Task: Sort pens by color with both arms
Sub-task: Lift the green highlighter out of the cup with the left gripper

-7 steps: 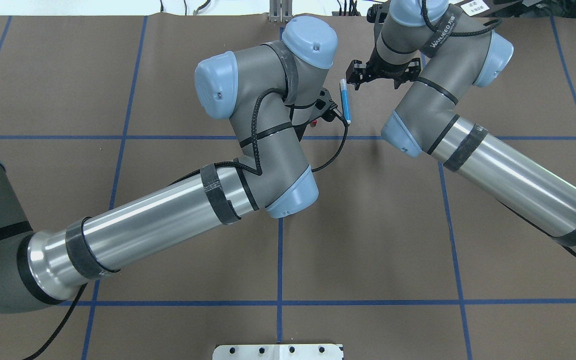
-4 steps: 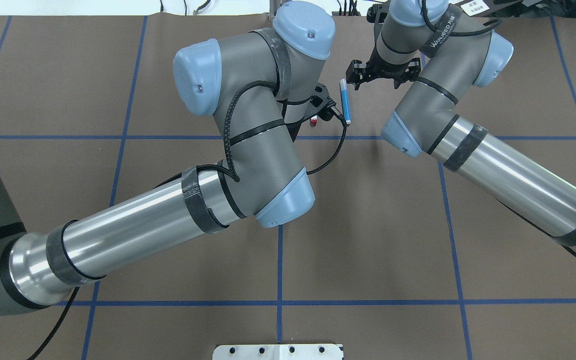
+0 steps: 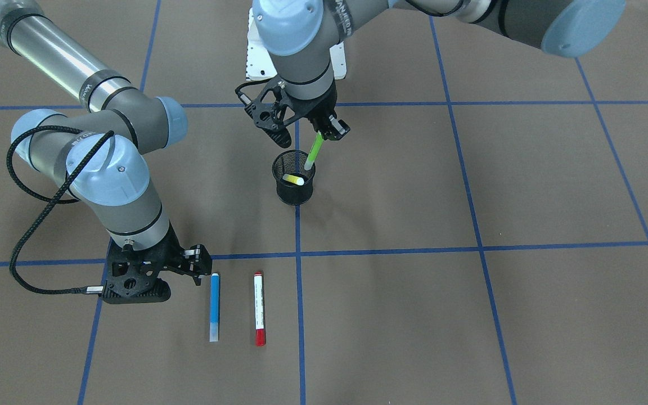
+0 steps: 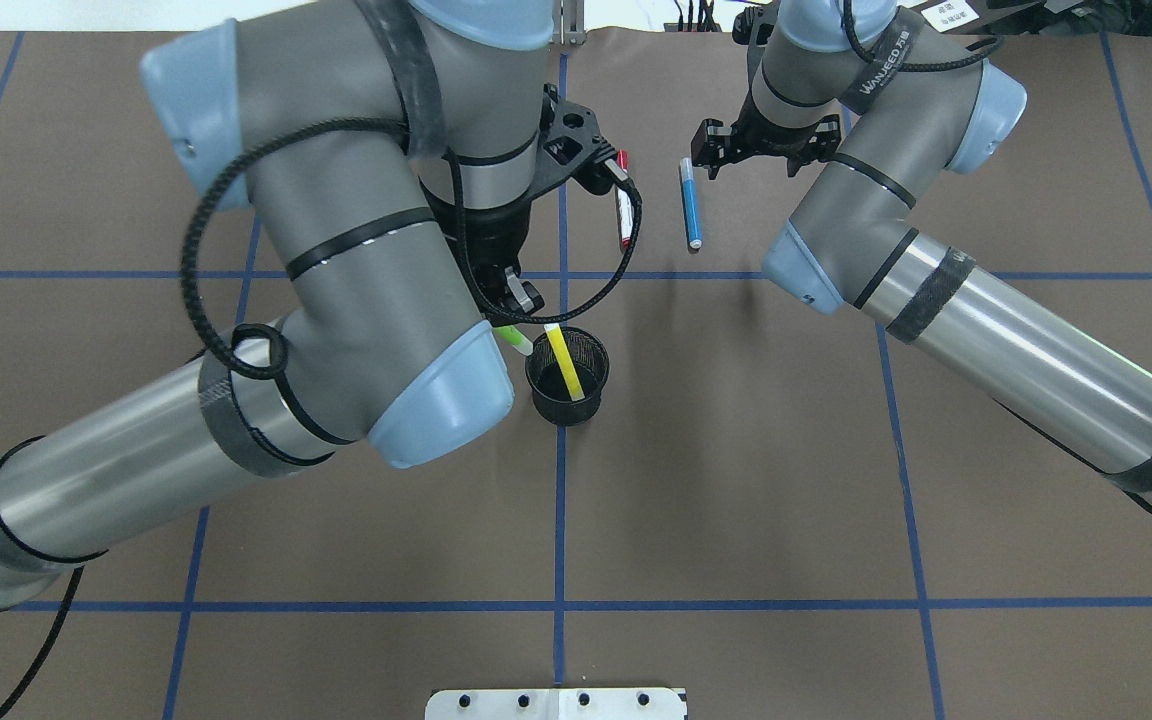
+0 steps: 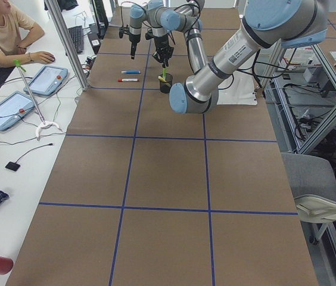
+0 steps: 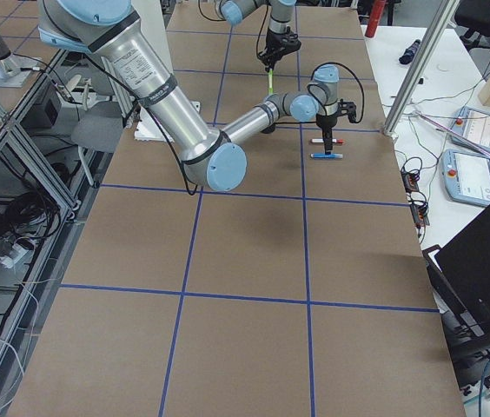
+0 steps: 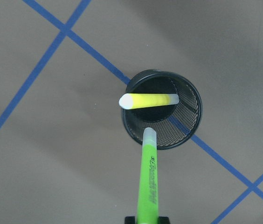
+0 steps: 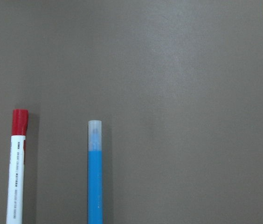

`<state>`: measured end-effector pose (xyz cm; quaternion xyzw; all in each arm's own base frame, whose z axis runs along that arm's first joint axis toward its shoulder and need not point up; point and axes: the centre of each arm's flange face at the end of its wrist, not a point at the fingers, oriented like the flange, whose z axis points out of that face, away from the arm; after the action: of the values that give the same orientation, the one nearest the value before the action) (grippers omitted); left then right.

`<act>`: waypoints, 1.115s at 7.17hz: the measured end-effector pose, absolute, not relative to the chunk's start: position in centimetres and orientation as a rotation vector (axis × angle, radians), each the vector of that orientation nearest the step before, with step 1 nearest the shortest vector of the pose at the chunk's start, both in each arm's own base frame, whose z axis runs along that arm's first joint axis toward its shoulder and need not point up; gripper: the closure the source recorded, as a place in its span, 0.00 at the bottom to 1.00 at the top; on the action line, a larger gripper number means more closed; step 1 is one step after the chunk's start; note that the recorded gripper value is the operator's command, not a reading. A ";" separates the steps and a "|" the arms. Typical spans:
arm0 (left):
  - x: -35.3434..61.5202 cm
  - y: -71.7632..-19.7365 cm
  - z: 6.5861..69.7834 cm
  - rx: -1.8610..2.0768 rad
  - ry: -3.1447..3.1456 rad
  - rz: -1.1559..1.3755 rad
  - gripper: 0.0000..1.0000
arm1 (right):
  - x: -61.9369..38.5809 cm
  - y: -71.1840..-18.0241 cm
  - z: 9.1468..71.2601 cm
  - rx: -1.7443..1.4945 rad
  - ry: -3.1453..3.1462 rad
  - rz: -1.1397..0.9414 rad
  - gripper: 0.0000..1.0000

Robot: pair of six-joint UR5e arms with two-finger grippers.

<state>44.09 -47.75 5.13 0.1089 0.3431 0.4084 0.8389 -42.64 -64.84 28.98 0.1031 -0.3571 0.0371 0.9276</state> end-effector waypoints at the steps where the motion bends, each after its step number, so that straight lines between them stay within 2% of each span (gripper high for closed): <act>1: 41.1 -48.7 4.3 0.252 0.774 0.832 1.00 | -42.5 -64.9 28.9 0.214 -0.733 0.075 0.01; 4: 34.6 -50.0 3.4 0.307 0.861 0.676 1.00 | -41.8 -65.2 28.5 0.219 -0.742 0.077 0.01; 8: 33.7 -50.8 8.1 0.269 1.020 0.182 1.00 | -40.4 -64.8 28.3 0.234 -0.756 0.064 0.01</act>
<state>33.67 -50.77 8.09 0.1281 0.4862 0.0868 0.8601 -40.44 -64.76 28.34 0.1139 -0.3679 0.0312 0.9223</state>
